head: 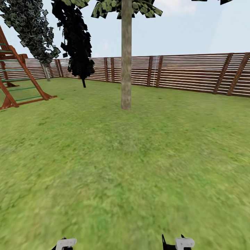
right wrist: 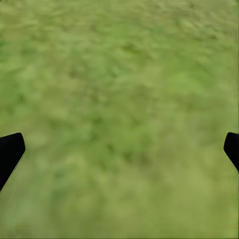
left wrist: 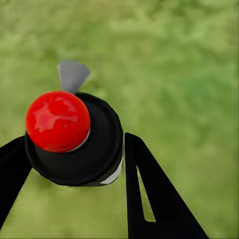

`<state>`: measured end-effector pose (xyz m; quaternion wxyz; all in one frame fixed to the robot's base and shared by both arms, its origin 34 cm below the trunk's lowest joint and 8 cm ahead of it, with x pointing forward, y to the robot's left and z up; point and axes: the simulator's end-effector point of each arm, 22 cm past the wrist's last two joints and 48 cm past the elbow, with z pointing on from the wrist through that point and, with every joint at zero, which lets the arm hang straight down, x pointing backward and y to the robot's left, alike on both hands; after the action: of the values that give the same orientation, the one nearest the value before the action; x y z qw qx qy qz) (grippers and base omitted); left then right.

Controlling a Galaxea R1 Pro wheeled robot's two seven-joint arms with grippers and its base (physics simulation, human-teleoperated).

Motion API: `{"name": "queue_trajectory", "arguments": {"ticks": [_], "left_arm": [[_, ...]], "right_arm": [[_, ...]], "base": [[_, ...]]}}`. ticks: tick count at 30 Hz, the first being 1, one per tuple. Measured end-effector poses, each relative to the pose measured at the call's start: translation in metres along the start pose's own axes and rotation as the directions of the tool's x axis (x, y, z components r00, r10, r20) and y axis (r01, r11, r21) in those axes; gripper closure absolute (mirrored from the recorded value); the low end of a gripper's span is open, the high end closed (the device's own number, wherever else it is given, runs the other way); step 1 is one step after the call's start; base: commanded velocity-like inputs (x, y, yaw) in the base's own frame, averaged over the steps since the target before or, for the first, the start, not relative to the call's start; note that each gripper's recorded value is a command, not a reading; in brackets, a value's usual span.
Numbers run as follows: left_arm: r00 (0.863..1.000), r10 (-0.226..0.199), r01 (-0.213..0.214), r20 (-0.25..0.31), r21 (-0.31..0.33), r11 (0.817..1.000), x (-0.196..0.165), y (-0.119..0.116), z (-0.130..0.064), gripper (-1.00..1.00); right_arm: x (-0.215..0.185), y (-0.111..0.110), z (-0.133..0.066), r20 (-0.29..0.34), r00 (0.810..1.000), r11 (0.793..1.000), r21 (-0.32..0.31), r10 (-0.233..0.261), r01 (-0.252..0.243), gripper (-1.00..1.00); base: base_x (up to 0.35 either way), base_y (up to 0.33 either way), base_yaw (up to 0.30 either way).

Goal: In the garden, pick up the pesticide atomizer on the floor and spray pesticide onto both trees until each tree trunk is fully covered.

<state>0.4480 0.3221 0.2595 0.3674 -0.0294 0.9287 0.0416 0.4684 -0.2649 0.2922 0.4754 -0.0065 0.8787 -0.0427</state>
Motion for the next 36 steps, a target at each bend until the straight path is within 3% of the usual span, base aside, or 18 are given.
{"name": "queue_trajectory", "arguments": {"ticks": [36], "left_arm": [[1.000, 0.000, 0.000, 0.000, 0.000, 1.000, 0.0000, 0.0000, 0.0000, 1.00]], "right_arm": [[0.0001, 0.0000, 0.0000, 0.000, 1.000, 1.000, 0.000, 0.000, 0.000, -1.00]], "base": [[0.339, 0.000, 0.000]]}}
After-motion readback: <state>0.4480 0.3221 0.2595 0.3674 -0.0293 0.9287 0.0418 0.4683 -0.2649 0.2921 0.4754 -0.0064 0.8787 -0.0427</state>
